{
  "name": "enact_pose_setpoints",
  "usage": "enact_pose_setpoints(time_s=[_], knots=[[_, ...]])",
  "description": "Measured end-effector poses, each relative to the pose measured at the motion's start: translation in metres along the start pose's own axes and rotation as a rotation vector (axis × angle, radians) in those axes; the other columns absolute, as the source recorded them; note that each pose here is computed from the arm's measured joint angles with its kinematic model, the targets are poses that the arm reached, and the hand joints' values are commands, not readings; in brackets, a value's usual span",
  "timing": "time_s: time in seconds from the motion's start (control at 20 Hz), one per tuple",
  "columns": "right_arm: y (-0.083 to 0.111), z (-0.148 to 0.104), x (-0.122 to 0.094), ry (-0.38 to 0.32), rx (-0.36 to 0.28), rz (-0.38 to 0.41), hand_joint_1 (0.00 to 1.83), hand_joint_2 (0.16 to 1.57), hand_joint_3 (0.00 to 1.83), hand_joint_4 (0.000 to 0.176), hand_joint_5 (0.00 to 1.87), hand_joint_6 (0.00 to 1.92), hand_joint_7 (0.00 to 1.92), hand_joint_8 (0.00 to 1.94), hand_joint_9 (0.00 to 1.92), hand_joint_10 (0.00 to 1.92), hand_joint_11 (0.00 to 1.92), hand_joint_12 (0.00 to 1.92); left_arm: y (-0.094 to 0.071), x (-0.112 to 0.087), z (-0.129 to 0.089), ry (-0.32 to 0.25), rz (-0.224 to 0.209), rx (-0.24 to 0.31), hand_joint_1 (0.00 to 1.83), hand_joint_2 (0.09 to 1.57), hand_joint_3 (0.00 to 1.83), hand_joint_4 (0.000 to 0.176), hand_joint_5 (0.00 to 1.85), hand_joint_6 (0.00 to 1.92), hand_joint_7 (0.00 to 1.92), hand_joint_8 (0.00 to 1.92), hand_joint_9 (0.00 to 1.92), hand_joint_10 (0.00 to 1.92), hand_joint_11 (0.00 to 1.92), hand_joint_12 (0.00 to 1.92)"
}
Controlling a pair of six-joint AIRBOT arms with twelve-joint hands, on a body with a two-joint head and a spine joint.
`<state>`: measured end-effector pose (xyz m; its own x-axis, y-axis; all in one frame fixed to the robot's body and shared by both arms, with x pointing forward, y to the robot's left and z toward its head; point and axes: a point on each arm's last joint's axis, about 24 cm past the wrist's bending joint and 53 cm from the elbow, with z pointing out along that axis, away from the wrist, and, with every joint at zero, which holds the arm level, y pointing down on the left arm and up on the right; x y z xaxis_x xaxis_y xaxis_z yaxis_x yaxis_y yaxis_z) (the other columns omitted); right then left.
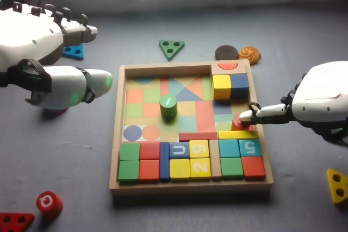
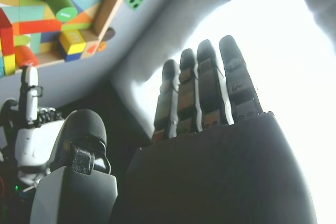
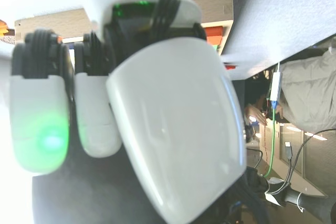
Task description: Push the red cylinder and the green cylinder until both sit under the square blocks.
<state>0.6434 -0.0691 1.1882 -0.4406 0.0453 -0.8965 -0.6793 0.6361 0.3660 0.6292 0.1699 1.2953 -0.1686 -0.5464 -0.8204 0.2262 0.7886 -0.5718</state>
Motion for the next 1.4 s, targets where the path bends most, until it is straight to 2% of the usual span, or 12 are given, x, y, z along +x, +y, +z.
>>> enact_pose_setpoints(time_s=[0.4,0.55,0.65,0.85,1.1,1.2,1.4], knots=[[0.017,0.001,-0.043,-0.093,-0.030,-0.036,1.70,0.93,0.63,0.000,0.20,0.00,1.79,1.94,1.92,1.92,1.92,1.92,0.000,0.000,0.000,-0.001,-0.001,0.000,0.00,1.33,0.00,0.000,0.16,0.00,0.19,0.00,0.16,0.00,0.00,0.29],[0.032,0.022,-0.052,-0.105,-0.068,-0.044,1.69,0.97,0.58,0.000,0.21,0.01,1.76,1.94,1.92,1.92,1.92,1.92,0.000,0.000,0.000,-0.001,0.006,0.000,0.00,1.32,0.00,0.000,0.17,0.01,0.21,0.01,0.18,0.01,0.00,0.30],[0.037,0.038,-0.058,-0.111,-0.087,-0.003,1.72,0.93,0.63,0.000,0.23,0.00,1.77,1.94,1.92,1.92,1.92,1.92,0.000,0.000,0.000,0.000,0.006,-0.001,0.00,1.32,0.00,0.000,0.16,0.00,0.20,0.00,0.17,0.00,0.00,0.30],[0.045,0.061,-0.077,-0.134,-0.097,-0.052,1.68,0.92,0.67,0.000,0.23,0.01,1.79,1.94,1.92,1.92,1.92,1.92,0.002,-0.001,-0.001,-0.004,0.008,-0.007,0.00,1.32,0.00,0.000,0.17,0.00,0.20,0.00,0.18,0.00,0.00,0.31],[0.069,0.082,-0.076,-0.115,-0.152,-0.095,1.70,0.89,0.72,0.000,0.23,0.00,1.79,1.94,1.92,1.92,1.92,1.92,0.002,-0.001,-0.001,-0.003,0.009,-0.007,0.00,1.32,0.00,0.000,0.16,0.00,0.18,0.00,0.16,0.00,0.00,0.28],[0.071,0.087,-0.074,-0.107,-0.157,-0.110,1.69,0.93,0.65,0.000,0.23,0.01,1.78,1.94,1.92,1.92,1.92,1.92,0.002,-0.001,-0.001,-0.003,0.009,-0.007,0.00,1.32,0.00,0.000,0.17,0.01,0.19,0.01,0.17,0.00,0.01,0.29],[0.063,0.089,-0.076,-0.109,-0.137,-0.120,1.72,0.91,0.69,0.000,0.25,0.01,1.79,1.94,1.92,1.92,1.92,1.92,0.002,-0.001,-0.001,-0.003,0.009,-0.007,0.00,1.32,0.00,0.000,0.17,0.00,0.20,0.01,0.18,0.01,0.01,0.30]])
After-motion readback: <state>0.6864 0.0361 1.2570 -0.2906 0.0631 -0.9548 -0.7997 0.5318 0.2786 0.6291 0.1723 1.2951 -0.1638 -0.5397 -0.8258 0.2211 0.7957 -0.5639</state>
